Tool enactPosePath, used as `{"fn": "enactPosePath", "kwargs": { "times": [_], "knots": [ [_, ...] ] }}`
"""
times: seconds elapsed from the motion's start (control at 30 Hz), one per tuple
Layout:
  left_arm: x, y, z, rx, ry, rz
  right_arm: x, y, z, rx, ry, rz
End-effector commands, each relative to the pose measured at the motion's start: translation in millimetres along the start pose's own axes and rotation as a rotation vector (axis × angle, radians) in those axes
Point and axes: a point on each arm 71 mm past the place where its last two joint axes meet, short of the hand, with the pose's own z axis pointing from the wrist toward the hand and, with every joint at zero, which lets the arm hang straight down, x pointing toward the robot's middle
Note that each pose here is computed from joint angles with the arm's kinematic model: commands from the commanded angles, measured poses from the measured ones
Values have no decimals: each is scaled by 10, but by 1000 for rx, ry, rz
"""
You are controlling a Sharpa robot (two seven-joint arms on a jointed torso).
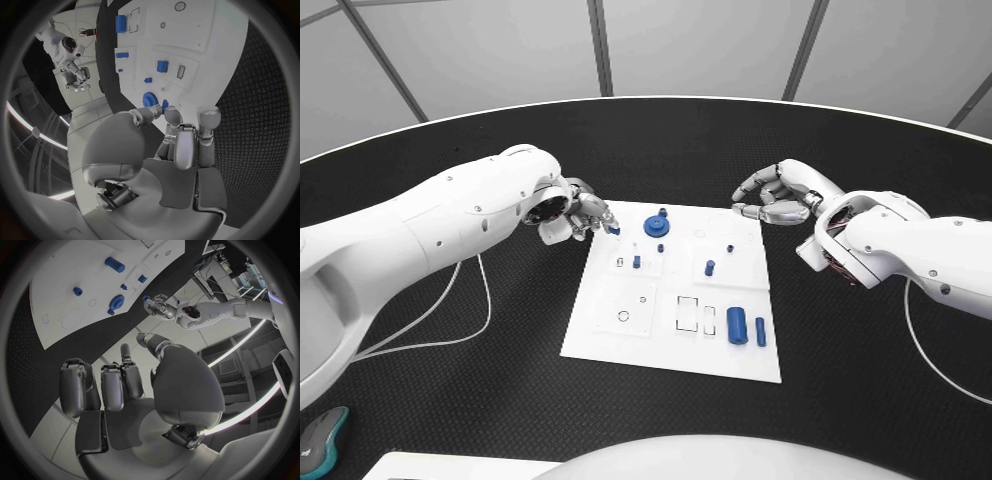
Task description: Assemble the parts on the task board
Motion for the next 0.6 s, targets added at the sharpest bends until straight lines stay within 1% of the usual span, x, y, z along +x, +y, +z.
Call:
{"fn": "enactPosePath", "kwargs": {
  "times": [0.03,0.17,0.27,0.4,0.6],
  "knots": [
    [3,59,-69,17,-12,-6,-4,-4,-1,1,-1,0],
    [22,87,-133,36,-37,12,-8,-9,-3,1,-2,-1],
    [43,90,-162,46,-54,36,-10,-12,-4,2,-2,-1],
    [108,92,-168,52,-81,92,-8,-9,-3,0,-2,-1],
    [215,51,-167,71,-100,141,-6,-7,-1,-1,-2,-1]
  ]
}}
